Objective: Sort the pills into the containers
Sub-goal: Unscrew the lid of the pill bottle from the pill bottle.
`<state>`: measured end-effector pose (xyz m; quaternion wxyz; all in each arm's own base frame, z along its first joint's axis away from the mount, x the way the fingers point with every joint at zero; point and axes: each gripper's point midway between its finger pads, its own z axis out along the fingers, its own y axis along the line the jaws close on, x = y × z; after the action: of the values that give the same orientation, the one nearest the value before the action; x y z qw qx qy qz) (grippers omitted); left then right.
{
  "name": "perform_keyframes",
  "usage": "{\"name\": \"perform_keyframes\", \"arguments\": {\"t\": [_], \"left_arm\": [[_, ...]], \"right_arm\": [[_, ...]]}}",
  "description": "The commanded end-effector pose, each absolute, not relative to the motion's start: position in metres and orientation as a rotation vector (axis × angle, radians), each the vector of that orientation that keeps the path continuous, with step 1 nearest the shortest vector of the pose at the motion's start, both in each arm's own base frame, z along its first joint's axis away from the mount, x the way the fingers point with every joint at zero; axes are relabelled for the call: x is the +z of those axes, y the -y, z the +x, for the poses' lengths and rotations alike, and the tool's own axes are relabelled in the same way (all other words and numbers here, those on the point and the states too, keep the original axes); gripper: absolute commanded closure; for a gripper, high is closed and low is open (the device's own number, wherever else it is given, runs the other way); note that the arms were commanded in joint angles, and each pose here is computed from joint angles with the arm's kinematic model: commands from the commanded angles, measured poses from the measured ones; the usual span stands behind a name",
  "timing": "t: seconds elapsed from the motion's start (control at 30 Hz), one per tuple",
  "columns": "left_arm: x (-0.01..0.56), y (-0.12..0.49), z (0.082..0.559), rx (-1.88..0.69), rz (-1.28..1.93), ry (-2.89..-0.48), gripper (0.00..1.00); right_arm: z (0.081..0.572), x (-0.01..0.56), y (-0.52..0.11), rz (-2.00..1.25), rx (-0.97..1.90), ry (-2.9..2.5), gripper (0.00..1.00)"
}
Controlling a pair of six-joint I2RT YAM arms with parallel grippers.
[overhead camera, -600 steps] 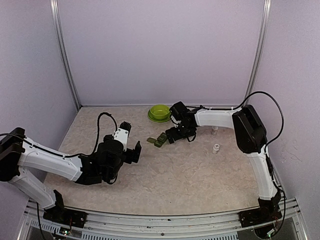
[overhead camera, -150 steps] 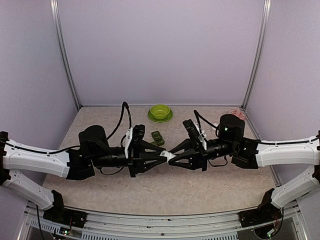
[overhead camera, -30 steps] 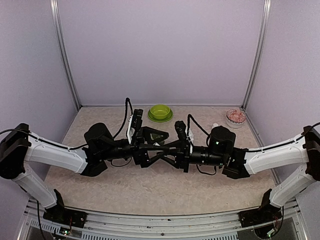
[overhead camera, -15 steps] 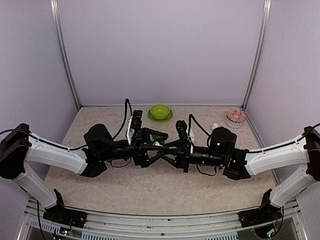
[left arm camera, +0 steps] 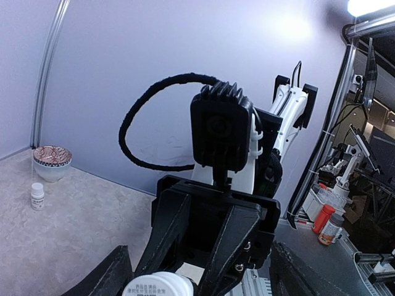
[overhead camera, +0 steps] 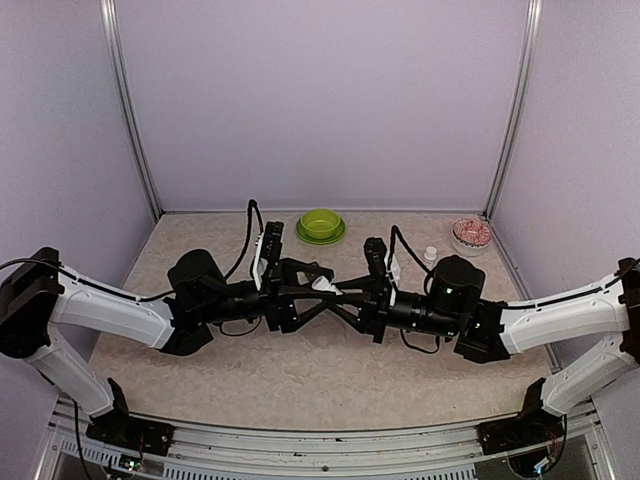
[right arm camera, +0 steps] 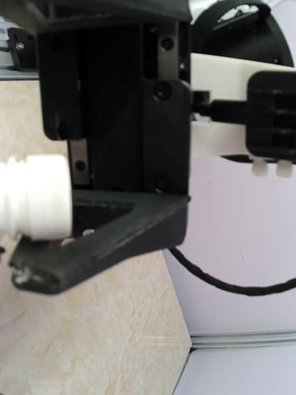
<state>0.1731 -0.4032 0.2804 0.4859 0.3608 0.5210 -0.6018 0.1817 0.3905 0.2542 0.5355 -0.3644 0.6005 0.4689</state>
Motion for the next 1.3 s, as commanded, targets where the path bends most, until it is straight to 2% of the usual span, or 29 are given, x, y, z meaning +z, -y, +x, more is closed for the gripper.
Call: {"name": "perform_keyframes", "arguments": {"t": [0.0,0.37,0.4,0.47,0.5,0.67,0.8,1.27], "left_arm": [[0.291,0.397,0.166,-1.484,0.880,-1.218,0.28],[0.287,0.399,0.175,-1.489,0.858,-1.256,0.45],[0.287,0.400,0.175,-1.490,0.857,-1.257,0.49],[0.286,0.400,0.176,-1.491,0.851,-1.266,0.64],[0.286,0.400,0.178,-1.489,0.845,-1.269,0.67],[0.285,0.400,0.180,-1.489,0.834,-1.279,0.67],[0.285,0.400,0.185,-1.475,0.806,-1.307,0.76],[0.284,0.385,0.225,-1.342,0.542,-1.492,0.75]], "right_arm": [[0.191,0.258,-0.382,-0.808,1.063,-1.432,0.89],[0.191,0.259,-0.381,-0.812,1.056,-1.429,0.89],[0.191,0.258,-0.381,-0.814,1.056,-1.429,0.89],[0.191,0.258,-0.381,-0.816,1.056,-1.430,0.89],[0.191,0.258,-0.381,-0.816,1.055,-1.429,0.89],[0.190,0.259,-0.382,-0.821,1.055,-1.426,0.89],[0.190,0.260,-0.381,-0.825,1.045,-1.421,0.89],[0.194,0.258,-0.371,-0.858,0.930,-1.395,0.89]]}}
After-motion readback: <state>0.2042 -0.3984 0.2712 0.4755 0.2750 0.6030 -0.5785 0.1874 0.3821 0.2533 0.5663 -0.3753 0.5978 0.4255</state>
